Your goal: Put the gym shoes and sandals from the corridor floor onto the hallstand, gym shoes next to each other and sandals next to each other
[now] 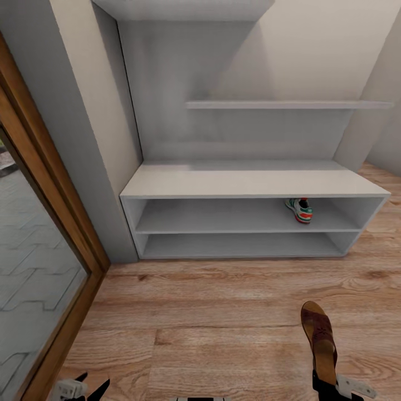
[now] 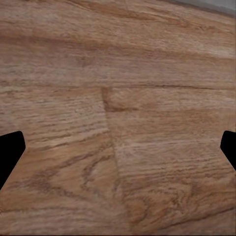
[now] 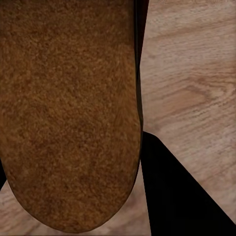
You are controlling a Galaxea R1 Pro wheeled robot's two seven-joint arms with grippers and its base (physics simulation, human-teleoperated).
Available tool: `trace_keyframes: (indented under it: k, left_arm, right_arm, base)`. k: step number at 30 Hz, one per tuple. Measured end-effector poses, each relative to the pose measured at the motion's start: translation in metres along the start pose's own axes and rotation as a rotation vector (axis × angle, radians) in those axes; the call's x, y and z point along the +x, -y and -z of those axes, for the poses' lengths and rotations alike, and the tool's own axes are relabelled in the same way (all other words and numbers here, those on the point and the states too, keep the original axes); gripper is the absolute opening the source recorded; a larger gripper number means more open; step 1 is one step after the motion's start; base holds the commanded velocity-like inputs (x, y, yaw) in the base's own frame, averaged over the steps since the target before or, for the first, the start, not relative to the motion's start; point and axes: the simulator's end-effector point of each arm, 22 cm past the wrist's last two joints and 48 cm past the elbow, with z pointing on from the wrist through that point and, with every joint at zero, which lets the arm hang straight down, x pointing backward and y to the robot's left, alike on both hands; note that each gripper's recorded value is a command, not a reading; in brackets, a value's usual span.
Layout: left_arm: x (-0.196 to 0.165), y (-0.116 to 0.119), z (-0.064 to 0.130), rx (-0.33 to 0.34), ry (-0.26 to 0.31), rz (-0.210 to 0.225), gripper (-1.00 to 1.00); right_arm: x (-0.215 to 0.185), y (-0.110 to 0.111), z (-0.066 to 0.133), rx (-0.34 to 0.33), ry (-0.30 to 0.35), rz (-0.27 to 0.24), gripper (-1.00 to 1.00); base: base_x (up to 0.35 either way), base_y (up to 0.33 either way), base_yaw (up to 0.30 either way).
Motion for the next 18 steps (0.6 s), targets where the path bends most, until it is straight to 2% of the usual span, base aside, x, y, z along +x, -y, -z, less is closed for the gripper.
trace_keyframes:
  k: [3,4,9,12,13,15,16,17,18]
  left_arm:
    - [0.004,0.001,0.0,0.004,-0.016,-0.014,1.0]
    - [0.005,0.002,0.0,0.008,-0.019,-0.031,1.0]
    - [0.006,0.003,0.0,0.012,-0.023,-0.044,1.0]
    - [0.008,0.006,-0.001,0.022,-0.034,-0.056,1.0]
    - [0.01,0.008,-0.002,0.027,-0.04,-0.061,1.0]
    - [0.011,0.01,-0.003,0.032,-0.044,-0.066,1.0]
    - [0.011,0.011,-0.003,0.035,-0.046,-0.07,1.0]
    - [0.012,0.012,-0.003,0.036,-0.047,-0.071,1.0]
    - [0.012,0.012,-0.004,0.038,-0.048,-0.072,1.0]
  right_arm:
    - [0.0,0.0,0.0,0.0,0.0,0.0,-1.0]
    - [0.001,0.0,0.0,0.0,-0.001,0.0,-1.0]
    - [0.001,-0.009,0.0,-0.022,-0.002,0.02,-1.0]
    - [-0.001,-0.028,0.001,-0.067,0.002,0.061,-1.0]
    - [-0.001,-0.043,0.003,-0.098,0.003,0.089,-1.0]
    - [0.0,-0.059,0.005,-0.131,0.001,0.115,-1.0]
    - [0.003,-0.077,0.008,-0.165,-0.011,0.137,-1.0]
    - [0.005,-0.086,0.01,-0.179,-0.021,0.144,-1.0]
    - [0.01,-0.104,0.013,-0.206,-0.053,0.155,-1.0]
  base:
    - [0.0,0.0,0.0]
    - [0.0,0.0,0.0]
    - [0.0,0.0,0.0]
    - [0.0,0.0,0.0]
    - [0.0,0.0,0.0]
    - [0.0,0.0,0.0]
    - [0.0,0.0,0.0]
    - [0.0,0.0,0.0]
    - [0.0,0.0,0.0]
